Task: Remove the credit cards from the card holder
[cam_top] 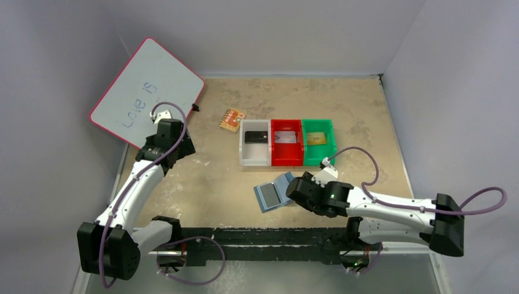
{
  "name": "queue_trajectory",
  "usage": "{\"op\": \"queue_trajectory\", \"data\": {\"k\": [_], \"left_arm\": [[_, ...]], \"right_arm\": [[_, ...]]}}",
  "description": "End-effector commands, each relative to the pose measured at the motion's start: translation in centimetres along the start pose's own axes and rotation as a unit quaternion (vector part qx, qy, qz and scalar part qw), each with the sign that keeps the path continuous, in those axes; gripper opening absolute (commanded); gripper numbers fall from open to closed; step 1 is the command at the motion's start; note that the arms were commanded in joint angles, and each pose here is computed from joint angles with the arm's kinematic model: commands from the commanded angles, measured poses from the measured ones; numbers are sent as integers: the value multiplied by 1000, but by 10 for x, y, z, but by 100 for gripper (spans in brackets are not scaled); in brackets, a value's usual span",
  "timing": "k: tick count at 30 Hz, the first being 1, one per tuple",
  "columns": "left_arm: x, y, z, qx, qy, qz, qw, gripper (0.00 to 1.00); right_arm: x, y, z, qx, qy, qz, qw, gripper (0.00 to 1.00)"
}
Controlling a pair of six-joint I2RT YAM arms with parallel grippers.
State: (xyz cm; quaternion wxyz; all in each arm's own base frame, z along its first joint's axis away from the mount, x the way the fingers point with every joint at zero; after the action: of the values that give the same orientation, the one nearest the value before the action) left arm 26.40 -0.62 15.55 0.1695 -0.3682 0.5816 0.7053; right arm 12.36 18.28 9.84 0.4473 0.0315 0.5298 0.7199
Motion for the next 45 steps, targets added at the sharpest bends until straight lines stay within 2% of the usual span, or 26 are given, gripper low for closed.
{"op": "queue_trajectory", "data": {"k": [1,5,8,18,26,31,37,42,45], "left_arm": [[-13,3,-3,9,4,-19,1000,79],[-13,3,-3,8,4,-19,1000,79],[-13,3,-3,8,5,-20,1000,79],[-13,3,-3,10,3,-18,1000,79],[-12,2,-3,10,2,-17,1000,79],[-12,2,-3,10,3,-17,1000,79],[-11,0,-4,10,2,-14,1000,79],[-12,1,-5,11,2,-14,1000,79],[-11,1,-5,12,1,-14,1000,79]], "right_arm": [[-10,23,36,-102,33,7,994,47],[-7,49,81,-222,64,29,972,37],[-2,48,93,-239,81,32,967,28],[10,-22,98,-139,180,63,972,27],[4,-57,72,-83,164,85,979,27],[4,-69,48,-39,174,80,981,28],[8,-73,42,-32,173,90,980,28],[0,-75,37,9,180,73,981,28],[3,-72,46,-13,188,82,979,29]]}}
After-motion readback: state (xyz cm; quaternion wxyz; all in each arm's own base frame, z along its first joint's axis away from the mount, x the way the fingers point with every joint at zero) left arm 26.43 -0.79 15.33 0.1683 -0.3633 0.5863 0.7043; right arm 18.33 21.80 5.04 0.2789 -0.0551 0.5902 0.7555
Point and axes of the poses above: each gripper's point midway between its finger pads, its own y axis back along the fingers, its own z axis along the line the jaws close on, x = y × z, the point moved 3 cm from there along y, back along the fingers, and after that the axes turned 7 degrees about -y, right-handed, at the moved point
